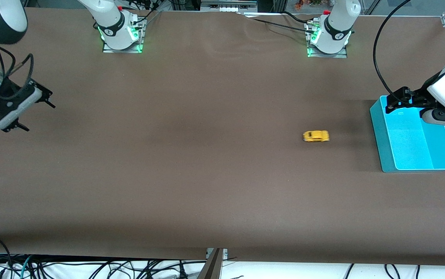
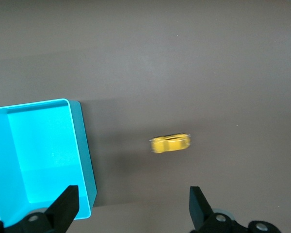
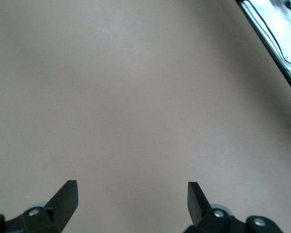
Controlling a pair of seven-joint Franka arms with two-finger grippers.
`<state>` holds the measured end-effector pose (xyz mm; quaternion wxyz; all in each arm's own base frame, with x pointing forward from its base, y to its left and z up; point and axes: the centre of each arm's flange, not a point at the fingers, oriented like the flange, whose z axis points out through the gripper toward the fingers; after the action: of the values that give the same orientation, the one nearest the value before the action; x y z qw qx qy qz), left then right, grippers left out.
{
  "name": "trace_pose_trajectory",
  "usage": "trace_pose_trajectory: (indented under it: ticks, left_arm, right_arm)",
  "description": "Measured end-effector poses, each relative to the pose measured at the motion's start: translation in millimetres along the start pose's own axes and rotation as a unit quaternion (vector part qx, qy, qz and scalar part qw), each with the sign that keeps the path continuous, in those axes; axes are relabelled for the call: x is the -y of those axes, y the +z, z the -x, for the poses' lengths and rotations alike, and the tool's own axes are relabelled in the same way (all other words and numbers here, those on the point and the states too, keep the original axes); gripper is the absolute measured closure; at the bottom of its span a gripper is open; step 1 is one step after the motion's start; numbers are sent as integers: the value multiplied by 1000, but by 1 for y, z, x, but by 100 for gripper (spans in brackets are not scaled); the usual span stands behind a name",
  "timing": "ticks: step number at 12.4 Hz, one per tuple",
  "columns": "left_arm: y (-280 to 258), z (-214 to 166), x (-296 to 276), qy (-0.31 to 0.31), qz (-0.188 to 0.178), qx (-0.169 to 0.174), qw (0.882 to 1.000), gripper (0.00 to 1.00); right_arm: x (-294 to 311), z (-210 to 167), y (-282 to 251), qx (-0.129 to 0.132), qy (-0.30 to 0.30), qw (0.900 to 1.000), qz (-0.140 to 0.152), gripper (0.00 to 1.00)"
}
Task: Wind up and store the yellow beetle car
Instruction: 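Withdraw the right gripper while the released car rolls toward the bin, then lower the left gripper over the yellow car beside the cyan bin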
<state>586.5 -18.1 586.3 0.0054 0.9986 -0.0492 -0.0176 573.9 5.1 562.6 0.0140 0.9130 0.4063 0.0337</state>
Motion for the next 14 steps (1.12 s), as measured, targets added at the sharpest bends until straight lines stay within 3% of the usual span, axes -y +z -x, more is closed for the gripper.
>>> trace_pose_trajectory:
  ticks: [2, 5, 9, 11, 14]
  left_arm:
    - [3, -1, 0, 0, 0, 2, 1000, 0]
    - [15, -2, 0, 28, 2, 24, 999, 0]
    - [42, -8, 1, 122, 11, 59, 991, 0]
    - [74, -16, 3, 202, 23, 86, 975, 0]
    - [137, -29, 8, 313, 52, 131, 939, 0]
  right_arm:
    - [16, 0, -20, 0, 97, 995, 1, 0]
    - [50, -8, -41, 16, 231, 973, -7, 0]
    - [62, -2, -48, 43, 317, 947, -17, 0]
    - [63, 0, -47, 50, 335, 941, -20, 0]
    - [65, 1, -49, 55, 344, 937, -23, 0]
